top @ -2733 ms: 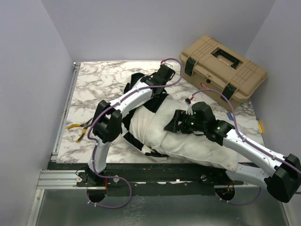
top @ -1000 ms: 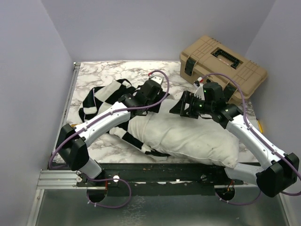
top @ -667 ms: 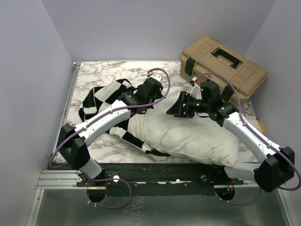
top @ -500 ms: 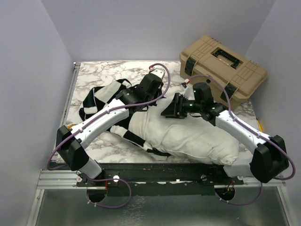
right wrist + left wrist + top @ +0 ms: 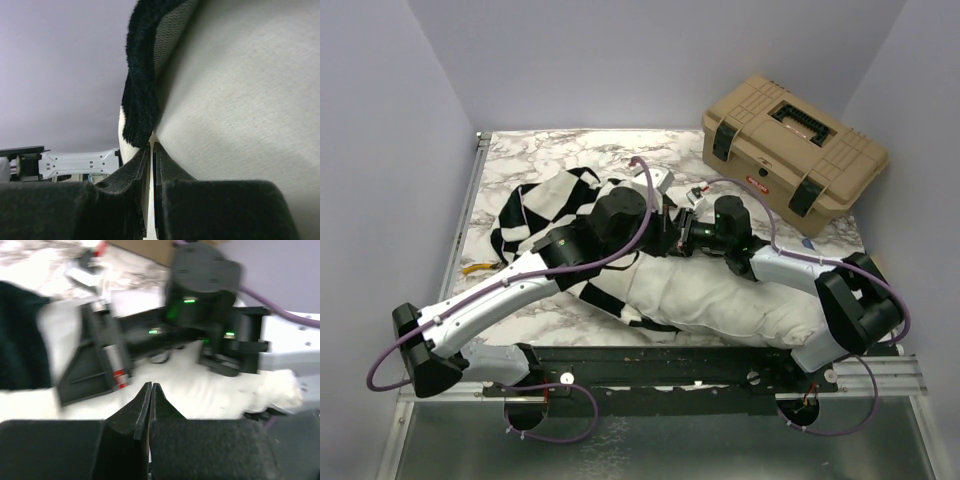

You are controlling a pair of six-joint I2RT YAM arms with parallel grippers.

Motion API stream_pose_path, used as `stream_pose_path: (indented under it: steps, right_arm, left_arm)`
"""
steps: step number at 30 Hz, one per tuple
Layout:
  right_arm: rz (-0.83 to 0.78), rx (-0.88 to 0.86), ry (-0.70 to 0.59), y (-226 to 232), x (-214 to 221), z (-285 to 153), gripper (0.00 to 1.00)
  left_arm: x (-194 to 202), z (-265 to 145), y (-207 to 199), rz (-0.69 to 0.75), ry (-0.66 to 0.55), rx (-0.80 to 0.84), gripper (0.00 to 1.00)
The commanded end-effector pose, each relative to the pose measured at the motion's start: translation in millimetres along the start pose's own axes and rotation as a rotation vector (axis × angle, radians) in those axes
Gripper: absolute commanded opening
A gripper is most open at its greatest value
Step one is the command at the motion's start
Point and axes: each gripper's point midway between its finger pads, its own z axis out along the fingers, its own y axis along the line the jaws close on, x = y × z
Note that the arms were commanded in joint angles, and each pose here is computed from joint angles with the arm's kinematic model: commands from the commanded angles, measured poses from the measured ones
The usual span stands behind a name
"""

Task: Put the pillow into the pillowcase
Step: Stuff the pillow into the pillowcase.

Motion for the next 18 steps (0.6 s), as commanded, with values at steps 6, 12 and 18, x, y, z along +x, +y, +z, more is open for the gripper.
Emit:
stream_pose_path:
  steps: [6,12,18]
  right_arm:
    - [-0.044,-0.015,-0.09,18.4,-6.9,-15.4,0.18]
    - [-0.062,0.009,-0.093,21.6,-13.9,-12.6,0.18]
    - [-0.071,0.034,-0.118,23.8,-19.2,-15.2,0.18]
  left_arm:
    - [46.2,-28.1,106.0,0.149,0.082,-0.446,0.67]
    - [72.7,-11.0,130.9,0.262,0.184,-0.526,0.76]
    - [67.4,-9.2,173.5,0.363,0.17,-0.786,0.69]
